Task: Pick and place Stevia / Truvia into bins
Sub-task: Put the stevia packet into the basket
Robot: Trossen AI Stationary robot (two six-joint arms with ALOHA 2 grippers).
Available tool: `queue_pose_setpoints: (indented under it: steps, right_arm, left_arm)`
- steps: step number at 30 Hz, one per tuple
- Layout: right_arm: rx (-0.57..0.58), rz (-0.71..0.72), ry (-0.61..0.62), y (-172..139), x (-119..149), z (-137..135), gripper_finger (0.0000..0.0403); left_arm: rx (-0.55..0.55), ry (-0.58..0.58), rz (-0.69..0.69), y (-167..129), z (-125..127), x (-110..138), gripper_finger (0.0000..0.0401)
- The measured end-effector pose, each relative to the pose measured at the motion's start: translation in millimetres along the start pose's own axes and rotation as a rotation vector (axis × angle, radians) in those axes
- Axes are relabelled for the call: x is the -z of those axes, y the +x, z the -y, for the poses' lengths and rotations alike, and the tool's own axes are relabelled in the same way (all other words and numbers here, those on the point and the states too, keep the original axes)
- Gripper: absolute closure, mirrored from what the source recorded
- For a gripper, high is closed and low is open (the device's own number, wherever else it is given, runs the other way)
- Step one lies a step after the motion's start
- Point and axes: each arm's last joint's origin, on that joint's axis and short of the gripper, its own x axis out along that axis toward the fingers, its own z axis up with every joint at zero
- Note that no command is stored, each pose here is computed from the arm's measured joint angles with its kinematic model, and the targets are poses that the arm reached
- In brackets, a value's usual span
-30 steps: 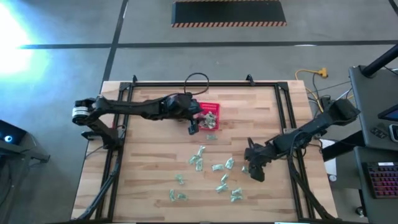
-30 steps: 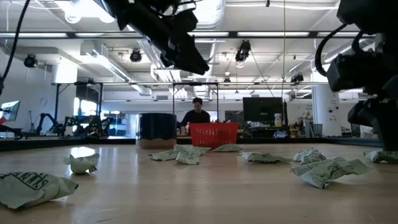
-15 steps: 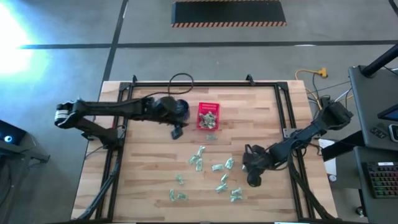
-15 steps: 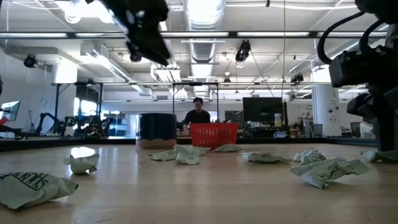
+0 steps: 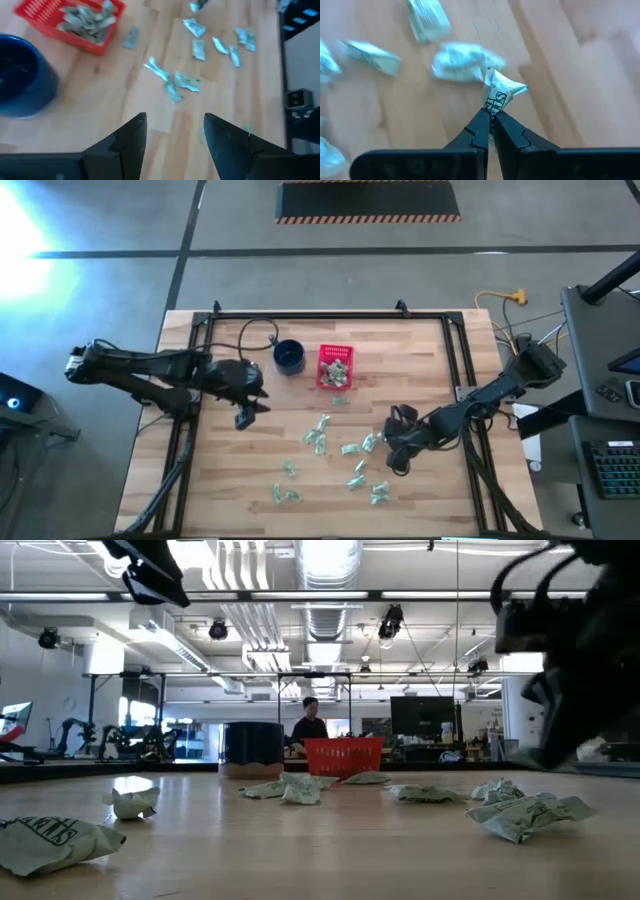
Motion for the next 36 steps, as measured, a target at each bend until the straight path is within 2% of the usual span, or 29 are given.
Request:
queue_pose_setpoints:
  steps: [3,7,13,17,23,28,36]
  right_arm:
    - [0.010,0.060,-0.022,-5.1,-15.4,-0.6,0.0391]
    - [0.086,0.186,-0.043,-13.3,-44.4,4.5,0.0391]
    - [0.151,0.321,-0.062,-16.5,-92.0,29.5,0.0392]
    - [0.172,0.394,-0.060,-20.9,-122.4,52.2,0.0391]
    - [0.190,0.415,-0.063,-27.3,-154.9,91.8,0.0390]
    - [0.153,0.408,-0.060,-22.5,-169.1,117.2,0.0390]
    - [0.119,0.308,-0.030,8.8,-178.7,139.6,0.0390]
  left_arm:
    - [0.015,-0.044,-0.023,6.5,1.9,12.8,0.0221]
    - [0.045,-0.110,-0.006,28.0,1.5,27.8,0.0221]
    - [0.154,-0.138,0.107,71.2,2.2,38.6,0.0221]
    - [0.183,-0.136,0.159,98.3,2.9,41.5,0.0221]
    - [0.142,-0.087,0.086,138.2,4.6,46.2,0.0221]
    - [0.161,-0.073,0.084,164.1,9.3,43.0,0.0221]
    - [0.179,-0.075,0.082,179.5,11.7,41.4,0.0221]
